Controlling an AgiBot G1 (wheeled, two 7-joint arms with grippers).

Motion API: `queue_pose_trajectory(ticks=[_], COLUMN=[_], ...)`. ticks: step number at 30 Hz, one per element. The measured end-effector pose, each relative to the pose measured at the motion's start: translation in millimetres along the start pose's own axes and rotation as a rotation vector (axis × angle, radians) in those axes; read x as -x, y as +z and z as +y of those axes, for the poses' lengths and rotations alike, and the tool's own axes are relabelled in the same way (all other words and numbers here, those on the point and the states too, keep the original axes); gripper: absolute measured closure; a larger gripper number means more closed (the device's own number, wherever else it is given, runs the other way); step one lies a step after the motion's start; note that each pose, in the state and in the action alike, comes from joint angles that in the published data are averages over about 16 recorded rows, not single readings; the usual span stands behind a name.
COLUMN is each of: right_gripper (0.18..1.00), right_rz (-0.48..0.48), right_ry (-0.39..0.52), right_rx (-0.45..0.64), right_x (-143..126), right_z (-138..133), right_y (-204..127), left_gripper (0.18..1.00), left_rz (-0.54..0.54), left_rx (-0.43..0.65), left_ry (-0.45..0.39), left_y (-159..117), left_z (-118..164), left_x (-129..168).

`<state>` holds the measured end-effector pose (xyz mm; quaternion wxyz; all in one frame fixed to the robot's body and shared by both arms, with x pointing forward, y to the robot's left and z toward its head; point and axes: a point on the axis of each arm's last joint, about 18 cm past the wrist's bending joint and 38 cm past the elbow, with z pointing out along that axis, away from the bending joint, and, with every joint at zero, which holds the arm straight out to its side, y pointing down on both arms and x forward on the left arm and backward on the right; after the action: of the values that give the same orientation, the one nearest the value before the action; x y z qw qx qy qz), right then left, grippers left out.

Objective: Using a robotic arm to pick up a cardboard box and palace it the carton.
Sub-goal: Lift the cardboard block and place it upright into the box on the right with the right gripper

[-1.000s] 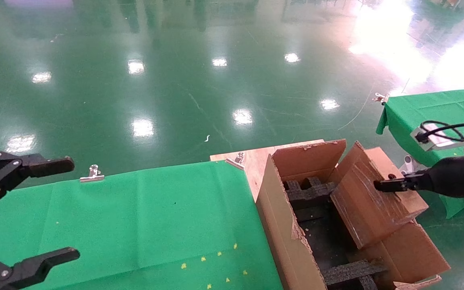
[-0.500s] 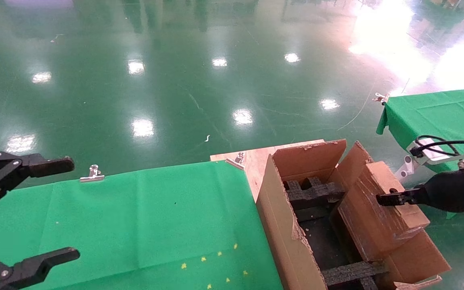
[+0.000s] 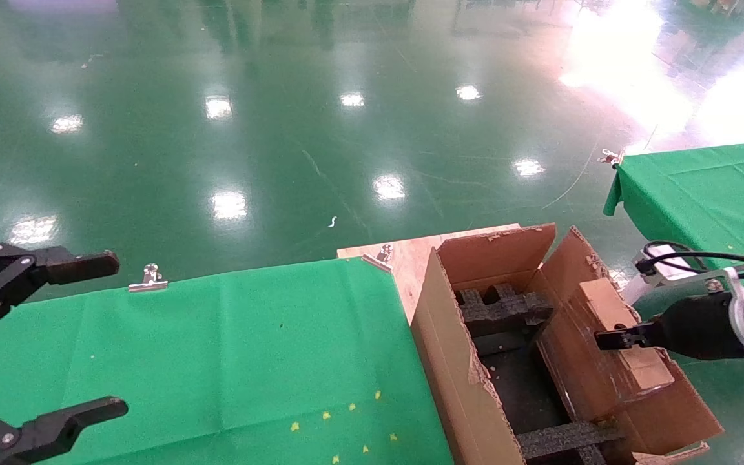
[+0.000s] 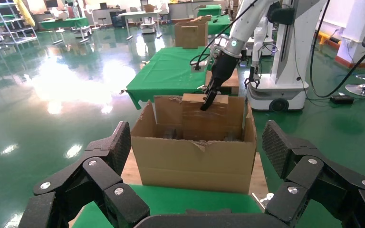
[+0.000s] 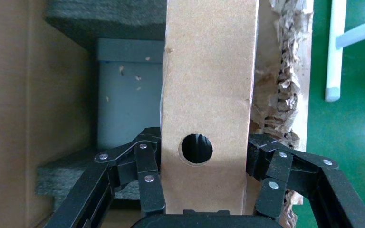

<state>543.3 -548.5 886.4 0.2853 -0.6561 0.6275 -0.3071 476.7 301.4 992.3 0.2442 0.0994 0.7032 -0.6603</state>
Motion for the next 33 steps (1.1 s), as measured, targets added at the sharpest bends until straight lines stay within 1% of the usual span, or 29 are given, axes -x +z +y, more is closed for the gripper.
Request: queue_pose_trajectory(ticks=[19,33], right_gripper=[0.861,0.863], right_rz=[0.031,0.038], right_ry=[-0.003,-0.037], right_rx=[0.024,0.064], right_x=[1,6], right_z=[-3,7], right_y=[53,91], left_gripper=[0.183,0.183], left_rz=[0.0,0.0], left_rx=[0.0,0.0], left_ry=[0.0,0.0], left_y=[0,0], left_z=[0,0], left_x=[0,0])
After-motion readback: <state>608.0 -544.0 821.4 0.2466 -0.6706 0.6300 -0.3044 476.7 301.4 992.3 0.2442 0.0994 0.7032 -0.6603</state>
